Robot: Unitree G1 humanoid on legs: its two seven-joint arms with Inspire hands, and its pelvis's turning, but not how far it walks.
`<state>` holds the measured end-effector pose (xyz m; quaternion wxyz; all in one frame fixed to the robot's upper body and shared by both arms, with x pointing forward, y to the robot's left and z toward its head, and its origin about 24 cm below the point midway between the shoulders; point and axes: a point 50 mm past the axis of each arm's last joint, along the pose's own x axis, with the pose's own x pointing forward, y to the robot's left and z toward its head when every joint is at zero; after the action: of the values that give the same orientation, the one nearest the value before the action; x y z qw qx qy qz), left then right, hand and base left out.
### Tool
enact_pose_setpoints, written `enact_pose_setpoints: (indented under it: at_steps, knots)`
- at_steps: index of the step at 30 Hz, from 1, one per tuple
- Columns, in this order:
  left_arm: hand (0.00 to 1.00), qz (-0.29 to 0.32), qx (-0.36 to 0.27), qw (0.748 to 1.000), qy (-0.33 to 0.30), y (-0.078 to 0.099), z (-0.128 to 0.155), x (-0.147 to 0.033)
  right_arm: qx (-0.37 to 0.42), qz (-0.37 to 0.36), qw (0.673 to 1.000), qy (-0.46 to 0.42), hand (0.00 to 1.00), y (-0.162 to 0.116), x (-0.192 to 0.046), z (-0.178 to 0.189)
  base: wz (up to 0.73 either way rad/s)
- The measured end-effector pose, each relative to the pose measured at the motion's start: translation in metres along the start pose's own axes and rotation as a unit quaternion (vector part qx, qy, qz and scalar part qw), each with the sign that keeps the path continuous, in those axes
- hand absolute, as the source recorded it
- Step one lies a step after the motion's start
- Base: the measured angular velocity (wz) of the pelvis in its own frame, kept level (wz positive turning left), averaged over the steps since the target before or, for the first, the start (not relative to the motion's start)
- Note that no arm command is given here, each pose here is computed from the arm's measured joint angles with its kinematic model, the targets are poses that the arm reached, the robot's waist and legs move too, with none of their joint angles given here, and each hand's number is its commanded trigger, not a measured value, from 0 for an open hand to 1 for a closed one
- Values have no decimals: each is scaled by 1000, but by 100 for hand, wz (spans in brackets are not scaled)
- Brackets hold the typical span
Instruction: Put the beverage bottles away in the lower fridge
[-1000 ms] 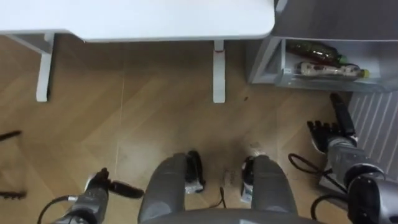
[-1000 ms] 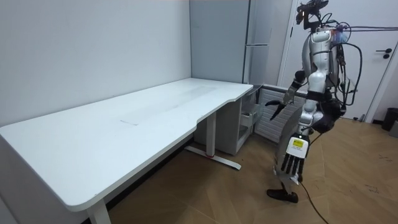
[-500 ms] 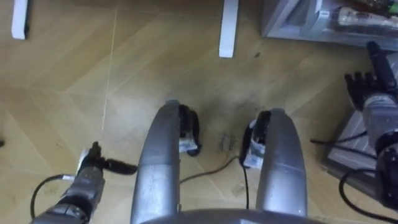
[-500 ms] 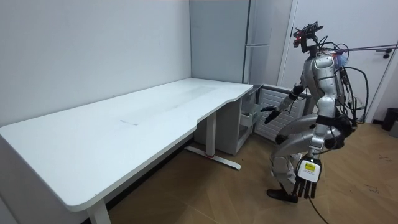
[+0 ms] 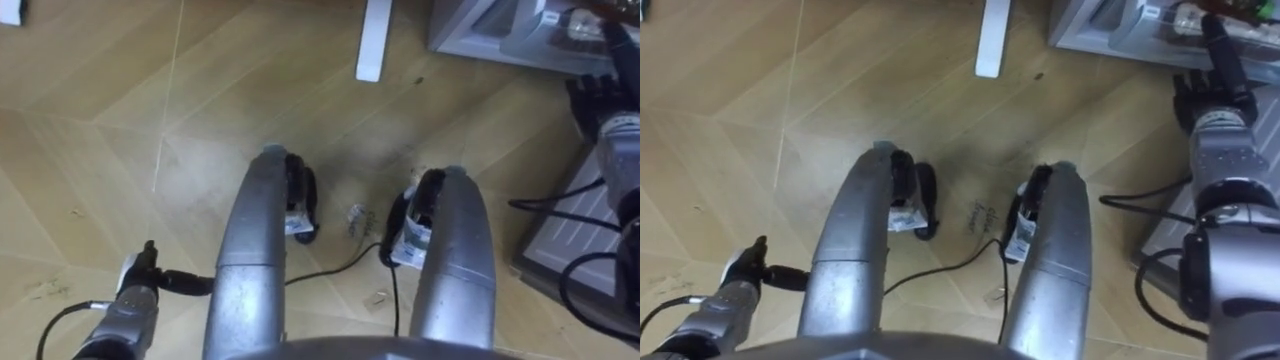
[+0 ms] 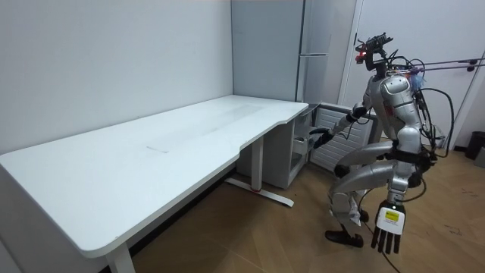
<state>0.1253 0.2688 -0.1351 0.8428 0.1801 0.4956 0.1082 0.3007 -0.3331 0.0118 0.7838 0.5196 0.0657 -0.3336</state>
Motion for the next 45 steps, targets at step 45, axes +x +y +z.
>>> enact_pose_setpoints:
  at_steps: [45]
  knots:
    - [0, 8, 26, 995, 94, 36, -93, -36, -119, 22, 991, -52, 0, 105, -7, 18, 1]
